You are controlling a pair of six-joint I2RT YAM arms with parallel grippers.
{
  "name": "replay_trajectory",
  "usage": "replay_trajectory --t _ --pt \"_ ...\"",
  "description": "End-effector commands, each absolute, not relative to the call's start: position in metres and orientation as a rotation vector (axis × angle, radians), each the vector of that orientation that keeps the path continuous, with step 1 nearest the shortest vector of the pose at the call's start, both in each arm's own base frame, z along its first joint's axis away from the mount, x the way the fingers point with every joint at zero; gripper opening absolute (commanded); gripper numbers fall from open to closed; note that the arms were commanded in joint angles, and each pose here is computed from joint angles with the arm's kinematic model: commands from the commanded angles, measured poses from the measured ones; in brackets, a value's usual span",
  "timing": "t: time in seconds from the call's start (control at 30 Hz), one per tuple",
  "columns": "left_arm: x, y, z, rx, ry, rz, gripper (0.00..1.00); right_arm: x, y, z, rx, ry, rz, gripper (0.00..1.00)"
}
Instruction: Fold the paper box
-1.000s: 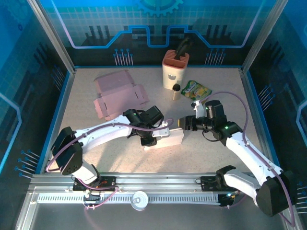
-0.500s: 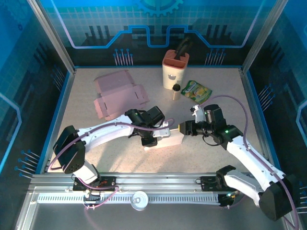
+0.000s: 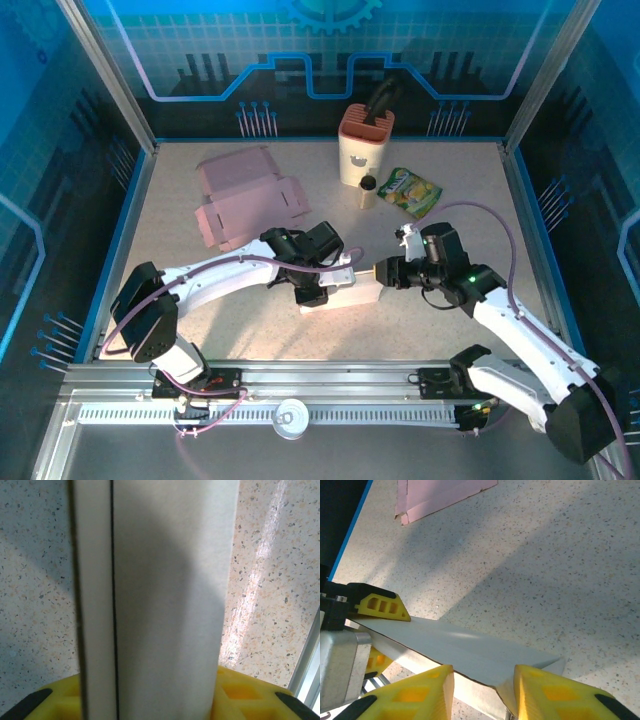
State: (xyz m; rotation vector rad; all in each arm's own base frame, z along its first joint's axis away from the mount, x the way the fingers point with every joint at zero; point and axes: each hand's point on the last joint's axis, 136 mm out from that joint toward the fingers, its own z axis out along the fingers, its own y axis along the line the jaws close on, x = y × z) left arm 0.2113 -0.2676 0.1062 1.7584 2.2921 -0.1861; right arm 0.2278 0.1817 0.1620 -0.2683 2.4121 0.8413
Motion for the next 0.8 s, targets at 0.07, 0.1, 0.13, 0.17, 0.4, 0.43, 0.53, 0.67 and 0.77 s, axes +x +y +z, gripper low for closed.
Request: replay_trajectory --t 0.07,0.1,0.13,0.17,0.4,0.43,0.53,0.67,0.77 --pt "0.2166 -0.2708 0.1125 1.734 2.291 -0.193 0.38 0.2198 0.1781 0.1600 -0.279 2.423 0.798 0.33" --pt "0.2167 -0.2708 0.1128 1.734 2.290 -0.191 0.38 0.2193 0.1775 0.1594 -0.283 2.428 0.787 0.32" --pt "0.2174 -0.2712 0.1134 1.731 2.288 -0.192 0.38 0.2186 0.1772 0.1590 -0.286 2.431 0.780 0.31" --pt "0.2175 -0.2715 0.1136 1.732 2.285 -0.192 0.38 0.2184 0.1772 0.1597 -0.289 2.432 0.776 0.30" --pt "0.2180 -0.2723 0.1134 1.730 2.287 -0.194 0.38 0.2153 0.1751 0.1563 -0.296 2.446 0.735 0.28" --pt "0.2179 -0.2722 0.1133 1.731 2.287 -0.194 0.38 0.2147 0.1745 0.1572 -0.294 2.444 0.729 0.28" --pt "0.2182 -0.2730 0.1130 1.729 2.288 -0.196 0.38 0.2135 0.1723 0.1590 -0.293 2.435 0.715 0.28" --pt "0.2184 -0.2737 0.1134 1.729 2.285 -0.197 0.38 0.2134 0.1693 0.1558 -0.292 2.449 0.686 0.29" --pt "0.2184 -0.2733 0.1130 1.730 2.287 -0.194 0.38 0.2134 0.1710 0.1552 -0.297 2.450 0.689 0.29"
